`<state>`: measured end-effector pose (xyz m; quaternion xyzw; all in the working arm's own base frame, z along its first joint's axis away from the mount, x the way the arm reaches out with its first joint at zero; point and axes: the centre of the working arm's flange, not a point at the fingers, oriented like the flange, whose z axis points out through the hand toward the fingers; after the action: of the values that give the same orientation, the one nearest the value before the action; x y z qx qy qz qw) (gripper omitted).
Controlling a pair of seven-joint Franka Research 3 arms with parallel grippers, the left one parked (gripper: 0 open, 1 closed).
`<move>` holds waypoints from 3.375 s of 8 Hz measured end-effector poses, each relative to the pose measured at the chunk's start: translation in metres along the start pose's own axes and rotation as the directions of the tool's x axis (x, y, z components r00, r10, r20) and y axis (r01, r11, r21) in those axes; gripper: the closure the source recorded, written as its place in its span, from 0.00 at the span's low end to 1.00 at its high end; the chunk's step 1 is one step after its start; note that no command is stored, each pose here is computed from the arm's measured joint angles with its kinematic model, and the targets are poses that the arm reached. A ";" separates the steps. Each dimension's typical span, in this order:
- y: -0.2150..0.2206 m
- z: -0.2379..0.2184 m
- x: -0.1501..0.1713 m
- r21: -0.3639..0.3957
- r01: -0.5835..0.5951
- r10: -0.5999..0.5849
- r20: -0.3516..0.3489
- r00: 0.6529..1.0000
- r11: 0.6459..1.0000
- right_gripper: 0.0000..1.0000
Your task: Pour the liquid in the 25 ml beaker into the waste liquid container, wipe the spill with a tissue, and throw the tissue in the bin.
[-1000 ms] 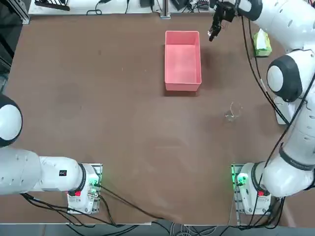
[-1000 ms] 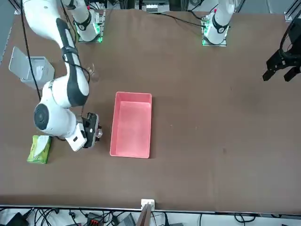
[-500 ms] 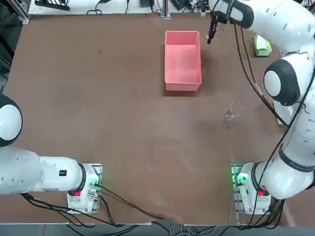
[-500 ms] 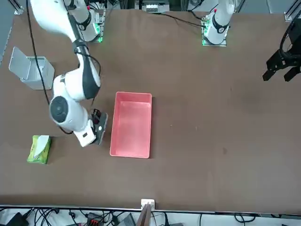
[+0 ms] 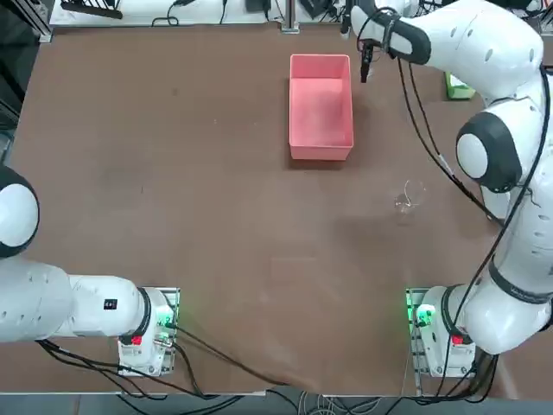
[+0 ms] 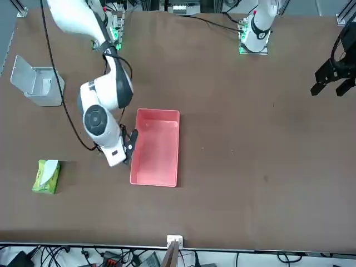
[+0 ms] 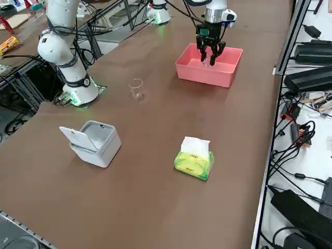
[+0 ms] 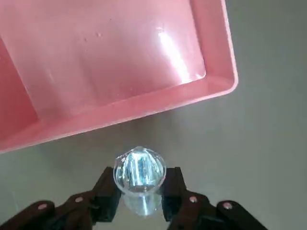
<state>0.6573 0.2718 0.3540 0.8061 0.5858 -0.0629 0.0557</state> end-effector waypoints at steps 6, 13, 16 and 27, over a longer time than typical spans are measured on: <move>-0.018 -0.028 0.030 -0.071 0.006 0.001 0.104 0.995 0.997 0.53; -0.036 -0.010 0.076 -0.150 0.044 -0.015 0.192 0.981 0.988 0.53; -0.041 -0.008 0.081 -0.166 0.064 -0.028 0.212 0.977 0.984 0.53; -0.082 0.020 0.125 -0.265 0.104 -0.019 0.304 0.952 0.959 0.53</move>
<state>0.6164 0.4111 0.3121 0.7527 0.5987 -0.1027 0.2540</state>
